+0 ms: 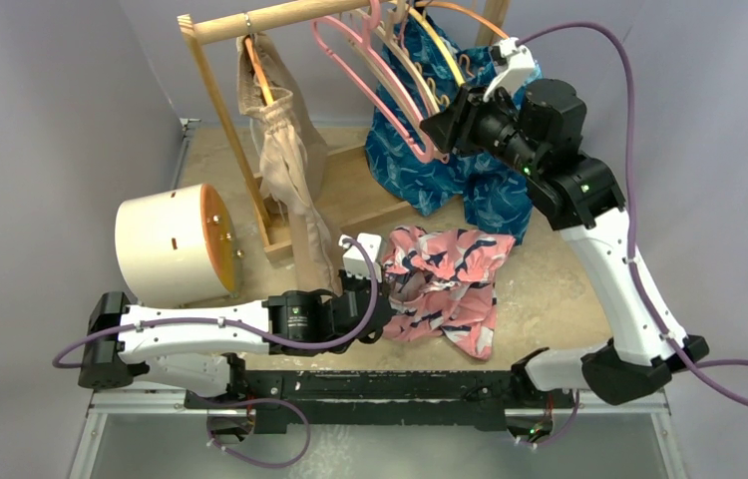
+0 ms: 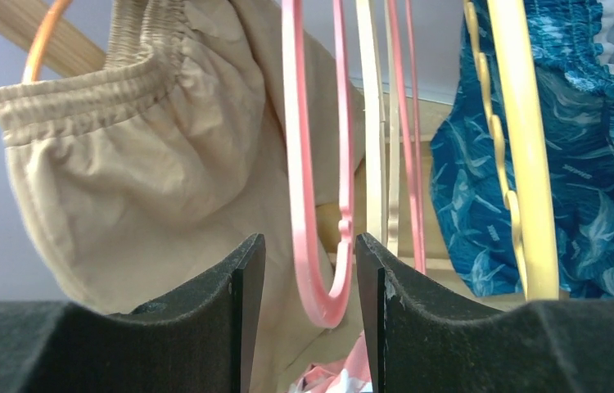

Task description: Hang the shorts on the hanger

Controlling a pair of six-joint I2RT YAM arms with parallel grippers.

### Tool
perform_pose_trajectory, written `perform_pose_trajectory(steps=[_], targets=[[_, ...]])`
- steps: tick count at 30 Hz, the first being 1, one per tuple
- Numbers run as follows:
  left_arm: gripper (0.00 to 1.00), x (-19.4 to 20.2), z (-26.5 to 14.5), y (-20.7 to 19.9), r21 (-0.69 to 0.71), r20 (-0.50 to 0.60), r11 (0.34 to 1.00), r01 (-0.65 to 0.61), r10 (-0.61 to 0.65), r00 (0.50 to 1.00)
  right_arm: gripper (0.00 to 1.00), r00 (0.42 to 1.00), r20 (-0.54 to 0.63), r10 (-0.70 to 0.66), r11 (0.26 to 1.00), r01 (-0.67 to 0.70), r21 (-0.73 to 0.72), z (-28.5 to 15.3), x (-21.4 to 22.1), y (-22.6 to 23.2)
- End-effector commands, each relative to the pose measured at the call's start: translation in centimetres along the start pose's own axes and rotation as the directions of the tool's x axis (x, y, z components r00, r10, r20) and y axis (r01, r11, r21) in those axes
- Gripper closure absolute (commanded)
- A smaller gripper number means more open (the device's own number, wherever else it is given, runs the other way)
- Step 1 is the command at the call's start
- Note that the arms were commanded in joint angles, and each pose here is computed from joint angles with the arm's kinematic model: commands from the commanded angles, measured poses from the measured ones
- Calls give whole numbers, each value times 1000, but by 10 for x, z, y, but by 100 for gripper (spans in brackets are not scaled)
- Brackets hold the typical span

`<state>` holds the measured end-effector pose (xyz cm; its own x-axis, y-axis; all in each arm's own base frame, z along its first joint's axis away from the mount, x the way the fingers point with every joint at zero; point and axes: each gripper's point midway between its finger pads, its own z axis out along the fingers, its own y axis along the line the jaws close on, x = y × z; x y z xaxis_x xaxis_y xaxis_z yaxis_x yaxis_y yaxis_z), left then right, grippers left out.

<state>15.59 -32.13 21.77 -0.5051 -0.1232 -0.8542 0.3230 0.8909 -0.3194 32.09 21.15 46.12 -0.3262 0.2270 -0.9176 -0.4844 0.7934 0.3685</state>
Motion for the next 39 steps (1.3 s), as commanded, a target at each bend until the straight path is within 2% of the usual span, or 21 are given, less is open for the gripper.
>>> perform_pose_trajectory(steps=[1,10,15,20,24,26,29,32,39], targets=[[100,-16,-6,0,17,41,1000,20,-21,999,52,997,39,-61,996,58,71,8,-12,-9],[100,-28,-10,5,-12,66,1000,12,-11,998,53,986,-45,-162,982,166,93,55,12,-12],[100,-33,-11,6,-30,76,999,11,-8,997,61,974,-40,-224,966,227,124,74,11,-8],[100,-41,-12,9,-55,95,998,29,-24,995,71,956,73,-284,956,277,95,69,-13,14],[100,-50,-13,19,-98,109,995,31,-20,994,93,929,211,-305,952,297,67,48,-35,29],[100,-53,-11,23,-105,110,994,42,-30,994,100,911,269,-314,949,307,70,40,-41,29],[100,-56,-8,28,-104,105,993,54,-43,994,100,875,357,-327,944,323,72,30,-50,31],[100,-60,-6,31,-104,103,993,58,-47,994,100,857,388,-339,938,337,75,28,-50,31],[100,-79,-3,41,-142,132,988,61,-42,990,100,869,348,-352,934,352,64,2,-43,29]])
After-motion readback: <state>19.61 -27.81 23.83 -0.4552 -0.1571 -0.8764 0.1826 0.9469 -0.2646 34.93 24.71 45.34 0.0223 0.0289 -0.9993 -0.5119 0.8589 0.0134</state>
